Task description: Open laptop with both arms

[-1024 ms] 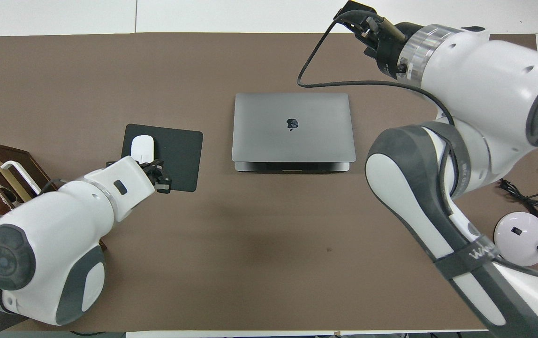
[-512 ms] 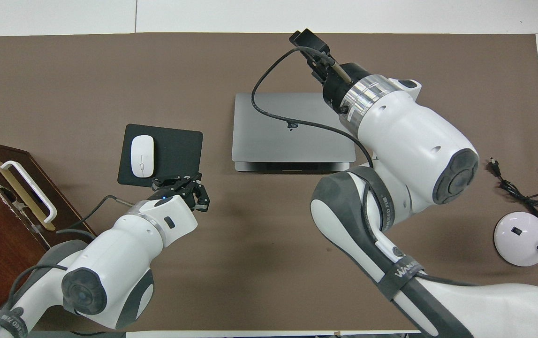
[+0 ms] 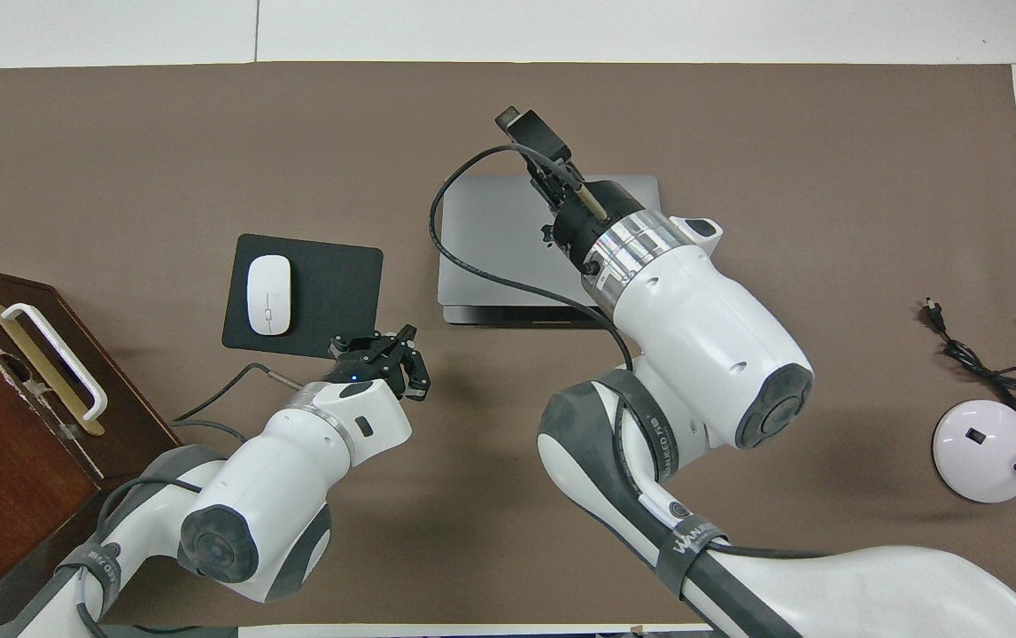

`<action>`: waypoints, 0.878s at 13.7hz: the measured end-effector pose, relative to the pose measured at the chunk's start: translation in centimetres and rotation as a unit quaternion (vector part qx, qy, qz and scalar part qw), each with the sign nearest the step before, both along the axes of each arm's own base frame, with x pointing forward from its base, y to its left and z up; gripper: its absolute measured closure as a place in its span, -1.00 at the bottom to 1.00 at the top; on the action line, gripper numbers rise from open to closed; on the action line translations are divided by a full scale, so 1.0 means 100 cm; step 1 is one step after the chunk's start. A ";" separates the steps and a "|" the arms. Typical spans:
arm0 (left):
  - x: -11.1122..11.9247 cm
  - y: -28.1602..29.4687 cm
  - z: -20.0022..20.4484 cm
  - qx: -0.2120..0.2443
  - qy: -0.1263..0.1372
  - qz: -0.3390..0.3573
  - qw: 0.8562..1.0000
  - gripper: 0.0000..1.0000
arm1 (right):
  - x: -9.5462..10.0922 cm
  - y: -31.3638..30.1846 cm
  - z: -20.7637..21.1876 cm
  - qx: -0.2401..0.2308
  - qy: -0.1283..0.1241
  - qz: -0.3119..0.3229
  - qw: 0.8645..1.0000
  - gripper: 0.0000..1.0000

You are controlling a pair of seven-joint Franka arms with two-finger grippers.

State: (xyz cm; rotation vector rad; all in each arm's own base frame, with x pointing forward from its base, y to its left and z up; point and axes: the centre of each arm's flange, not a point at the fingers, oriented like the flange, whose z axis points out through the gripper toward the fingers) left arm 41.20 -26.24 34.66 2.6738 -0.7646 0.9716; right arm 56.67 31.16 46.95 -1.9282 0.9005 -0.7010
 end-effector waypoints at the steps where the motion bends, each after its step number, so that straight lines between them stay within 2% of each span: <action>1: 0.000 -0.002 -0.002 -0.001 -0.005 -0.003 1.000 0.98 | -0.005 0.002 -0.007 0.002 0.002 0.000 1.000 -0.99; 4: -0.001 -0.008 -0.023 -0.010 -0.026 -0.010 1.000 0.98 | -0.014 0.001 -0.030 -0.008 0.019 0.002 1.000 -1.00; 7: -0.002 -0.015 -0.049 -0.009 -0.027 -0.017 0.999 0.98 | -0.024 0.000 -0.052 -0.020 0.038 0.006 0.999 -1.00; 12: 0.011 -0.031 -0.052 -0.012 -0.033 -0.023 0.999 0.98 | -0.045 0.020 -0.068 -0.010 0.066 0.014 0.998 -1.00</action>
